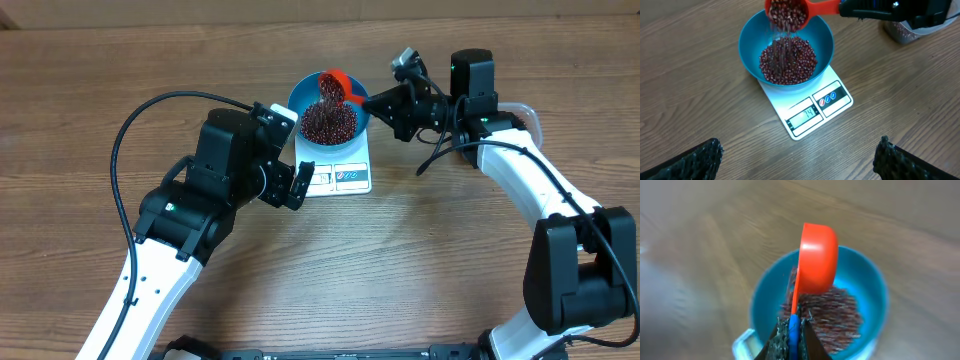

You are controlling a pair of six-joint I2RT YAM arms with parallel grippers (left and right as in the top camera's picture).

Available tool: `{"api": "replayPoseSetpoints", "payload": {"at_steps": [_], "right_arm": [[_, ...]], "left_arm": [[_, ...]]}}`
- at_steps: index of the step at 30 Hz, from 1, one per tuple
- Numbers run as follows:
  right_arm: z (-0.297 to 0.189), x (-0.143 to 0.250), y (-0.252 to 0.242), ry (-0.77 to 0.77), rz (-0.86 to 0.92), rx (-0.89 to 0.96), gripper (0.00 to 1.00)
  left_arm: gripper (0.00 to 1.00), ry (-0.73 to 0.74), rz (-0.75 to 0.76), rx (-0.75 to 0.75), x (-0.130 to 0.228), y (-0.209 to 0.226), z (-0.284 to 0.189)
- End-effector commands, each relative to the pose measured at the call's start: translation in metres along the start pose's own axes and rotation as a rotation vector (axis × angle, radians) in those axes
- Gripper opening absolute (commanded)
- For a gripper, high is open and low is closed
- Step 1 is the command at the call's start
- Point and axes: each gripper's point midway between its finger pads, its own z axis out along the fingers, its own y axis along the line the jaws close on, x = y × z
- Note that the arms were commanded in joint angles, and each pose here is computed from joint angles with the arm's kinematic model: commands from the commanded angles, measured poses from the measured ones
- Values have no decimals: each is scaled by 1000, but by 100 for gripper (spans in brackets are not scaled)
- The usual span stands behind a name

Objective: Scoop item into bowl and weigh 150g on scale
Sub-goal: 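Carry the red cup over the blue bowl and tilt to pour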

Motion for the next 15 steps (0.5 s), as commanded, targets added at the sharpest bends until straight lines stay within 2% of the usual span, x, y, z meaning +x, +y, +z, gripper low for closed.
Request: {"api": "replayPoseSetpoints", "payload": {"at_steps": [1, 15], "right_arm": [[-2, -8, -16, 14, -219, 96, 4], [-1, -5, -17, 49, -696, 92, 4]], "left_arm": [[99, 8, 15, 15, 1, -1, 3], [100, 8, 15, 14, 1, -1, 3]]}}
